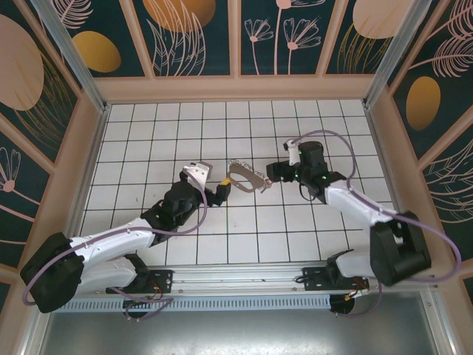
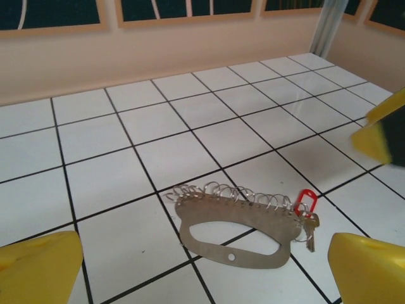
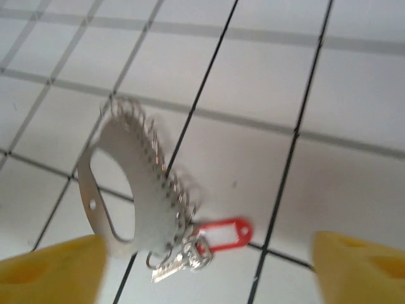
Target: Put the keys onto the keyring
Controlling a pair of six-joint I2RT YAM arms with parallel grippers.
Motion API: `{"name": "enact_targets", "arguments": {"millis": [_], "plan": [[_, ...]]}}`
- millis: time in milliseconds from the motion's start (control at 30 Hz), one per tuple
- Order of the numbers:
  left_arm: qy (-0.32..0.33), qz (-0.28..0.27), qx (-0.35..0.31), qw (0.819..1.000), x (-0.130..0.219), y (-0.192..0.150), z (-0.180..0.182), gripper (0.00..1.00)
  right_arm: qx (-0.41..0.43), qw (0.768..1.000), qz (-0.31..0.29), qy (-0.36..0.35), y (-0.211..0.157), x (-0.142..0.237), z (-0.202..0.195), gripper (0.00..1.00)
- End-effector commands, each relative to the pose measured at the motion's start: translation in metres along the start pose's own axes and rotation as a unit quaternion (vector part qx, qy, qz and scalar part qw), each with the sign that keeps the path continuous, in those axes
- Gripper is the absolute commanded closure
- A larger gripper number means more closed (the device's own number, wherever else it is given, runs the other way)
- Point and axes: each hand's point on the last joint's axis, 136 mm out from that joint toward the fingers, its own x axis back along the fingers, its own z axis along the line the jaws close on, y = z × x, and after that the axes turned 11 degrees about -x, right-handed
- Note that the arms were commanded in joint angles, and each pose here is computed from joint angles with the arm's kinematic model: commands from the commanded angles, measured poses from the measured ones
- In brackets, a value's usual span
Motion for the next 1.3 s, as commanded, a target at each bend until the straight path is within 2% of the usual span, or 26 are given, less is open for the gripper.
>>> {"name": "enact_targets", "arguments": {"millis": [0, 133, 233, 300, 367, 433, 533, 567, 667, 733, 833, 1033, 1133, 1200, 1267], "plan": [[0.053, -0.002, 0.035, 0.998, -0.002, 0.015, 0.031, 0.01, 0.03, 0.99, -0.124, -0.066, 0.043, 0.027, -0.019, 0.01], [0.16, -0.019, 0.07, 0.985, 0.011, 0.026, 0.094, 0.01, 0.043, 0.971, -0.211, -0.108, 0.053, 0.044, -0.04, 0.01], [0.26, -0.031, 0.099, 0.96, 0.03, 0.027, 0.152, 0.01, 0.004, 0.958, -0.264, -0.112, 0.057, 0.055, -0.064, 0.01], [0.319, -0.041, 0.08, 0.943, 0.044, 0.027, 0.179, 0.01, -0.029, 0.945, -0.304, -0.121, 0.058, 0.065, -0.088, 0.01], [0.359, -0.052, 0.08, 0.928, 0.057, 0.022, 0.198, 0.01, -0.035, 0.94, -0.319, -0.113, 0.053, 0.069, -0.105, 0.01], [0.371, -0.055, 0.085, 0.923, 0.061, 0.016, 0.211, 0.01, -0.025, 0.946, -0.309, -0.098, 0.048, 0.066, -0.118, 0.01], [0.394, -0.049, 0.075, 0.915, 0.064, 0.003, 0.224, 0.01, 0.025, 0.935, -0.337, -0.109, 0.04, 0.069, -0.123, 0.01], [0.401, -0.044, 0.069, 0.912, 0.064, -0.002, 0.228, 0.01, 0.021, 0.931, -0.344, -0.123, 0.04, 0.07, -0.128, 0.01], [0.414, -0.02, 0.053, 0.909, 0.059, -0.019, 0.239, 0.01, -0.009, 0.944, -0.303, -0.13, 0.035, 0.05, -0.146, 0.01], [0.425, -0.015, 0.038, 0.904, 0.061, -0.028, 0.243, 0.01, -0.015, 0.94, -0.314, -0.136, 0.025, 0.05, -0.151, 0.01], [0.43, -0.022, 0.027, 0.902, 0.067, -0.041, 0.249, 0.01, -0.029, 0.932, -0.336, -0.133, 0.015, 0.052, -0.16, 0.01], [0.441, -0.06, 0.017, 0.895, 0.079, -0.052, 0.26, 0.01, -0.049, 0.936, -0.313, -0.153, 0.015, 0.041, -0.174, 0.01], [0.41, -0.075, 0.025, 0.908, 0.07, -0.058, 0.257, 0.01, -0.051, 0.935, -0.314, -0.157, 0.016, 0.041, -0.176, 0.01], [0.384, -0.062, 0.01, 0.921, 0.055, -0.063, 0.252, 0.01, -0.05, 0.935, -0.314, -0.157, 0.016, 0.041, -0.175, 0.01], [0.379, -0.06, 0.008, 0.923, 0.049, -0.066, 0.252, 0.01, -0.049, 0.935, -0.315, -0.157, 0.016, 0.041, -0.175, 0.01]]}}
